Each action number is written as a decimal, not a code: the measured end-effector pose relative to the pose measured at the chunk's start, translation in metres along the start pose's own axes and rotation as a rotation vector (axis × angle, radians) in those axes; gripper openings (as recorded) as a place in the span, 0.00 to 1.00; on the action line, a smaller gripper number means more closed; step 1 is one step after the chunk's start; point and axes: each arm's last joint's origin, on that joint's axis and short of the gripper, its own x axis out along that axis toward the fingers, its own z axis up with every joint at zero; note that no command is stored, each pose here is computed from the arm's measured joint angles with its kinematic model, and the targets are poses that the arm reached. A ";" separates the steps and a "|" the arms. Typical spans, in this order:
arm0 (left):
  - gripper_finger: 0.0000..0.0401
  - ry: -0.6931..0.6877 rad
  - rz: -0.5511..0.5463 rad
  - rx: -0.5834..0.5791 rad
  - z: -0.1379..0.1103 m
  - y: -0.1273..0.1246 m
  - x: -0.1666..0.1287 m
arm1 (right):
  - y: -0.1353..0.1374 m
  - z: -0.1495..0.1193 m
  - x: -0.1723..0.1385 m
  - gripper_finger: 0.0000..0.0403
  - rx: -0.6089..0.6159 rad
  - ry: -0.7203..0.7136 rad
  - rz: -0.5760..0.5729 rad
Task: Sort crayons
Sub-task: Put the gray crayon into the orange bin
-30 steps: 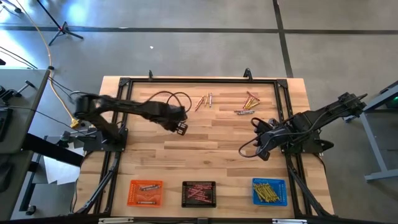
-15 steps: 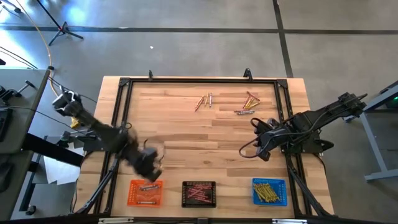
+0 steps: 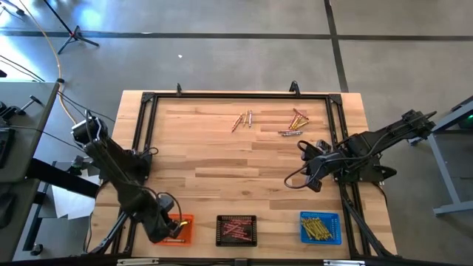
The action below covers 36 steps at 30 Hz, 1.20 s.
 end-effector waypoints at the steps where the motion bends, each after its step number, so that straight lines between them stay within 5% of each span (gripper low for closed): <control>1: 0.08 0.000 -0.002 -0.002 0.000 0.000 0.000 | 0.000 0.000 0.000 0.26 0.002 -0.003 0.003; 10: 0.22 0.018 -0.034 0.012 0.000 -0.004 0.000 | 0.001 0.000 0.000 0.26 0.020 0.000 0.012; 19: 0.23 0.024 -0.330 0.119 0.040 -0.043 -0.025 | -0.001 0.004 0.001 0.26 -0.072 -0.021 0.009; 22: 0.22 -0.071 -0.428 0.219 0.073 -0.058 -0.037 | -0.003 0.008 0.002 0.26 -0.062 -0.038 0.007; 26: 0.22 -0.293 -0.415 0.335 0.135 -0.065 -0.049 | -0.008 0.016 0.003 0.26 -0.015 -0.068 0.003; 36: 0.22 -0.879 -0.497 0.422 0.300 -0.046 -0.112 | -0.023 0.031 0.006 0.26 0.086 -0.139 -0.062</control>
